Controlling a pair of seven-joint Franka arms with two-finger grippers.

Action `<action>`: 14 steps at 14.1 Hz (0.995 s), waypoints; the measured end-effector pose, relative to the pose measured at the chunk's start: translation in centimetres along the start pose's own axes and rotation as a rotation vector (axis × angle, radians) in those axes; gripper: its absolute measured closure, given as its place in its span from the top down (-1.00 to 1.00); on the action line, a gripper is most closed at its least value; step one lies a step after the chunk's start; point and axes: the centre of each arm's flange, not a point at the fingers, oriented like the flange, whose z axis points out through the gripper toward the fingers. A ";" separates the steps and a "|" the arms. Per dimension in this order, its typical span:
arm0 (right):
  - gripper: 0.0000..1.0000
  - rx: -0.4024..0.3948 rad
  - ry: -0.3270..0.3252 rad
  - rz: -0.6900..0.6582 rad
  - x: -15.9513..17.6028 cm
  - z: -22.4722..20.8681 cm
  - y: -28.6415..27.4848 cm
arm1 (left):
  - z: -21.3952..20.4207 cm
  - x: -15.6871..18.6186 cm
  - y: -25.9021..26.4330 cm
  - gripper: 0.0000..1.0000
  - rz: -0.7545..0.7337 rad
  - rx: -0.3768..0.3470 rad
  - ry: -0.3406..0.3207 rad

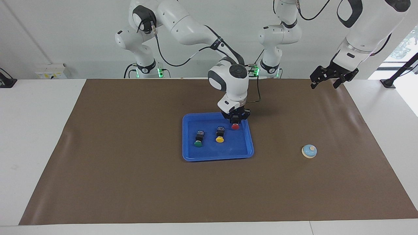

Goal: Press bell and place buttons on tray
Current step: 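Place the red button in the tray nearer the robot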

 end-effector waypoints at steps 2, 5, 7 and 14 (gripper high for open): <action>0.60 0.000 0.000 0.016 0.0 -0.1 0.0 | 0.0 0.0 0.0 1.00 0.000 0.000 0.000; 1.00 -0.017 -0.004 0.051 0.6 -1.2 0.4 | 0.0 0.0 0.0 1.00 0.000 0.000 0.000; 1.00 -0.034 0.000 0.098 3.0 -3.9 2.2 | 0.0 0.0 0.0 1.00 0.000 0.000 0.000; 1.00 -0.060 -0.005 0.076 15.6 -18.6 20.7 | 0.0 0.0 0.0 1.00 0.000 0.000 0.000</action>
